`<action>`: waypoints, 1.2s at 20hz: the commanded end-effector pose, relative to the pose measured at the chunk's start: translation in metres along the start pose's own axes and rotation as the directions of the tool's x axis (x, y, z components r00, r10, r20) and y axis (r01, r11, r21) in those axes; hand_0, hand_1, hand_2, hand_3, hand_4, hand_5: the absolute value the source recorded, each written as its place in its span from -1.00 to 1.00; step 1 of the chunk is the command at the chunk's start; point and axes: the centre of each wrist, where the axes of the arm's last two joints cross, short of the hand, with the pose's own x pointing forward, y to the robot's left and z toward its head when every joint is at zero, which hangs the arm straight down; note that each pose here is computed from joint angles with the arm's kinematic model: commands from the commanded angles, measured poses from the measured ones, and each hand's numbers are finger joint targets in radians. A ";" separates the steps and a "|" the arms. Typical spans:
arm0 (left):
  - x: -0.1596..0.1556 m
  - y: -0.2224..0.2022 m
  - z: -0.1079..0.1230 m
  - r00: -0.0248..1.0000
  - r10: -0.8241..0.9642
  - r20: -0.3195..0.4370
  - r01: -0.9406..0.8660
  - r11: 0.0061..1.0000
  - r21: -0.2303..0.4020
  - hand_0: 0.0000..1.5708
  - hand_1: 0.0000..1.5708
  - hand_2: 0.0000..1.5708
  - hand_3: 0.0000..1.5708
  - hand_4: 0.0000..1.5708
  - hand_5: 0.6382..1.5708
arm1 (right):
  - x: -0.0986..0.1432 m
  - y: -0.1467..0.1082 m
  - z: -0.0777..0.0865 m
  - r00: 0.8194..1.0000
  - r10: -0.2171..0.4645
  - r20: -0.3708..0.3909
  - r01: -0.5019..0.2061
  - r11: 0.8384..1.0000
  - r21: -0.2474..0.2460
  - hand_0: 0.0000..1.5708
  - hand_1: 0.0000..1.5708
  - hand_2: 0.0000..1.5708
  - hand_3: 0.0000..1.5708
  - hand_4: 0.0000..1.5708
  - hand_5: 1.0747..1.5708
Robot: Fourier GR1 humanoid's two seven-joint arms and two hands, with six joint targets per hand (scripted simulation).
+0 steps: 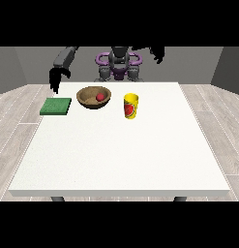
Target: Pick the cup and pour the ball into the bowl, then pick the bowl and place it on the pad
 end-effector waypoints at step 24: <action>0.028 0.304 -0.011 0.961 0.232 0.150 -0.226 0.972 -0.058 -1.00 -1.00 -1.00 -1.00 -0.69 0.83 | -0.068 0.089 -0.034 0.999 -0.038 0.034 0.039 0.999 -0.027 -1.00 -1.00 -1.00 -1.00 -1.00 1.00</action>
